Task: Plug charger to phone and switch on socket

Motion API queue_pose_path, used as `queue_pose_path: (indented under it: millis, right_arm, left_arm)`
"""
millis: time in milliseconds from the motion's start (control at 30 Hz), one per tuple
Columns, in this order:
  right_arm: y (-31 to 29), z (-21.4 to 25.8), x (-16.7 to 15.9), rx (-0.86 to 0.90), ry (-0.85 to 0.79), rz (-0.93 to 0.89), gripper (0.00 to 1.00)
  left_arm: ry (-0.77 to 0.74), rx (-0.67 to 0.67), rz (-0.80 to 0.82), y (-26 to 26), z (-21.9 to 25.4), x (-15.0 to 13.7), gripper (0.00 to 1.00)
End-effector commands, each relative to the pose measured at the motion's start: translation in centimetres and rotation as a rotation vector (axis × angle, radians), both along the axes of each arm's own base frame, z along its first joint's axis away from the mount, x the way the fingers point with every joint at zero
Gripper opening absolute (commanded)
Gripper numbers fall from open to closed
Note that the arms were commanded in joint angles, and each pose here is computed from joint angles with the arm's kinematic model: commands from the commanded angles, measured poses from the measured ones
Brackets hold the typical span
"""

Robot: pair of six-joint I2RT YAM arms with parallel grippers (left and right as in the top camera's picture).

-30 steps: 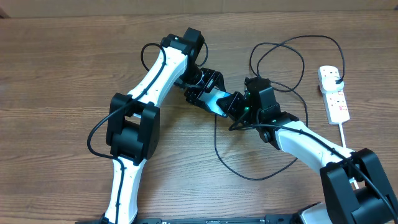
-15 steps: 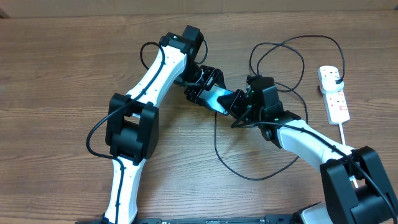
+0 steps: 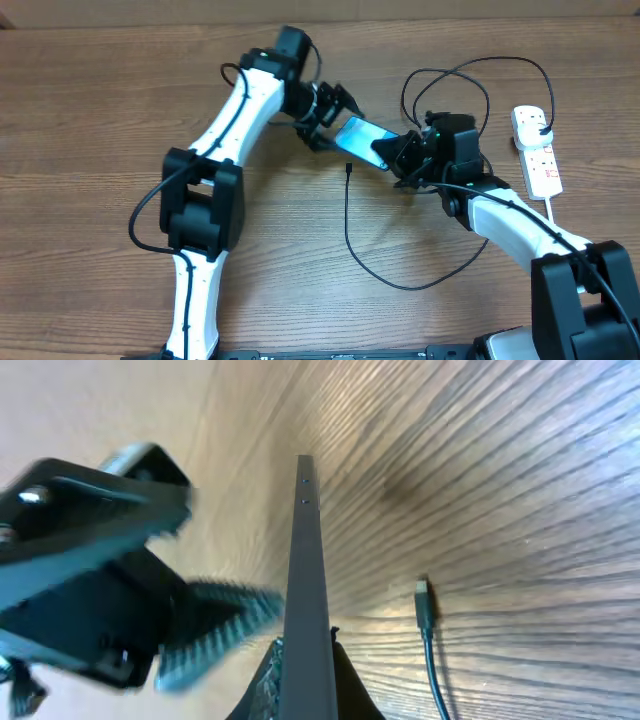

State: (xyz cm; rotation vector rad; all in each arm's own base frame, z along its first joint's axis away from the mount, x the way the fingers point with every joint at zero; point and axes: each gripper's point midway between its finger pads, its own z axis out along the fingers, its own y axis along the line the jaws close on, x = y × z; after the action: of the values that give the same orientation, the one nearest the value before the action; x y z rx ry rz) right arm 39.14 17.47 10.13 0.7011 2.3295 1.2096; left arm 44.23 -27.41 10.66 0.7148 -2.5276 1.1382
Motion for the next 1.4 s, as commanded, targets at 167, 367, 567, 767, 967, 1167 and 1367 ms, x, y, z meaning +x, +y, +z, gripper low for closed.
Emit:
queue_pose_path:
  millis: [167, 367, 567, 767, 967, 1167, 1367]
  right_arm:
    - [-1.9, 6.1, 3.4, 0.02, -0.138, -0.16, 0.04]
    - [-3.0, 10.1, 6.1, 0.079, -0.186, -0.298, 0.04]
    - [-2.7, 15.9, 8.0, 0.167, -0.267, -0.346, 0.04]
    - [-1.8, 17.6, 8.3, 0.238, -0.257, -0.415, 0.04]
    - [-0.7, 17.8, 8.1, 0.318, -0.21, -0.483, 0.04]
    - [-0.2, 19.5, 8.2, 0.358, -0.272, -0.471, 0.04]
    - [0.0, 20.1, 8.2, 0.412, -0.26, -0.473, 0.04]
  left_arm:
    - [-0.266, -0.407, -0.15, 0.1, 6.7, 2.5, 0.82]
    - [-0.381, -0.583, -0.219, -0.3, 10.3, 3.2, 0.78]
    - [-0.373, -0.6, -0.209, -1.0, 11.2, 3.7, 0.78]
    - [-0.371, -0.615, -0.177, -1.8, 12.7, 4.8, 0.72]
    - [-0.409, -0.627, -0.128, -2.8, 14.6, 6.3, 0.55]
    - [-0.449, -0.637, -0.106, -3.6, 15.7, 6.8, 0.45]
    - [-0.438, -0.627, -0.077, -3.7, 15.6, 7.2, 0.31]
